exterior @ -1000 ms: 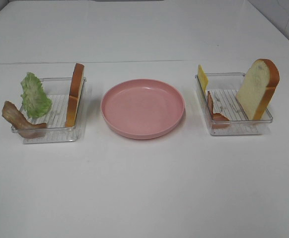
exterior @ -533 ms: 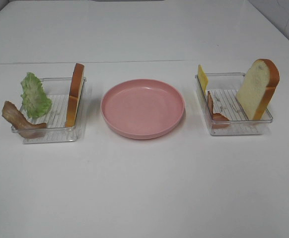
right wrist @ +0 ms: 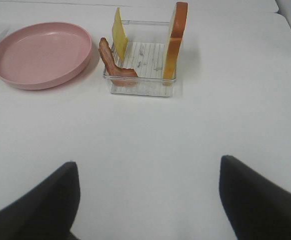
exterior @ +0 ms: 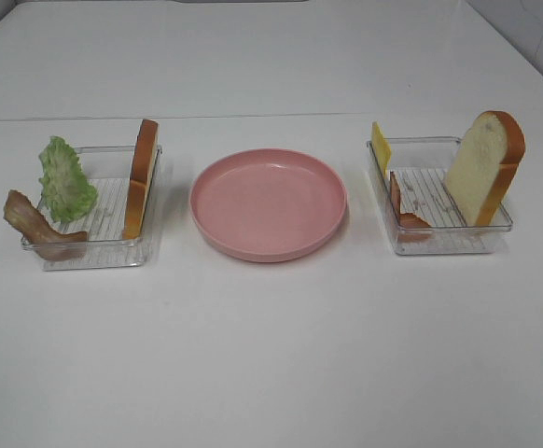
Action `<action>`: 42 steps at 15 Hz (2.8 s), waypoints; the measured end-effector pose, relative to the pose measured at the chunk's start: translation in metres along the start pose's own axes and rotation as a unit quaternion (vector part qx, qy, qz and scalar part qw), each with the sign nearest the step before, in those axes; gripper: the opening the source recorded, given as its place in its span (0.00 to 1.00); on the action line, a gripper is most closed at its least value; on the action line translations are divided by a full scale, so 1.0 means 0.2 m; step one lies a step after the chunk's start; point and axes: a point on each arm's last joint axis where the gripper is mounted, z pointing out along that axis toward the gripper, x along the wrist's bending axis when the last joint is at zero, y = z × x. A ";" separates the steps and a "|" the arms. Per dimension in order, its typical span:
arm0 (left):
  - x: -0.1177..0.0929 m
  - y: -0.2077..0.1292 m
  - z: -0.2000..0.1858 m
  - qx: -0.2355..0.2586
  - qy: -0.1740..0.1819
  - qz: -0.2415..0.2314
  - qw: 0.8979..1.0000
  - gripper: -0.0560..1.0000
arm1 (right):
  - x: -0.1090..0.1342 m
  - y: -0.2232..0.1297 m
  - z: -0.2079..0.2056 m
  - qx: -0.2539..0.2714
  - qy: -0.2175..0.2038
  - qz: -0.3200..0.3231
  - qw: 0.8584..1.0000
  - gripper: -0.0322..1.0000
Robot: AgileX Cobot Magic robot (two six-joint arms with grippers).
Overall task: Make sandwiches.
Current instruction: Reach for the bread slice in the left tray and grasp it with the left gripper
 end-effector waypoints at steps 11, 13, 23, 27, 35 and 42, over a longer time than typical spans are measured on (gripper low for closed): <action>0.00 0.14 0.05 0.031 -0.002 0.003 1.000 0.86 | 0.00 0.00 0.00 0.000 0.000 0.000 1.000 0.74; -0.01 0.23 0.13 0.056 -0.007 0.000 0.998 0.86 | 0.00 0.00 0.00 0.000 0.000 0.000 1.000 0.74; -0.09 0.73 0.77 0.249 -0.081 -0.016 0.965 0.85 | 0.00 0.00 0.00 0.000 0.000 0.000 1.000 0.74; -0.12 0.87 1.09 0.332 -0.111 -0.027 0.936 0.81 | 0.00 0.00 0.00 0.000 0.000 0.000 1.000 0.74; -0.40 0.94 1.53 0.411 -0.081 -0.027 0.908 0.81 | 0.00 0.00 0.00 0.000 0.000 0.000 1.000 0.74; -0.84 0.94 1.81 0.391 -0.043 -0.005 0.919 0.77 | 0.00 0.00 0.00 0.000 0.000 0.000 1.000 0.74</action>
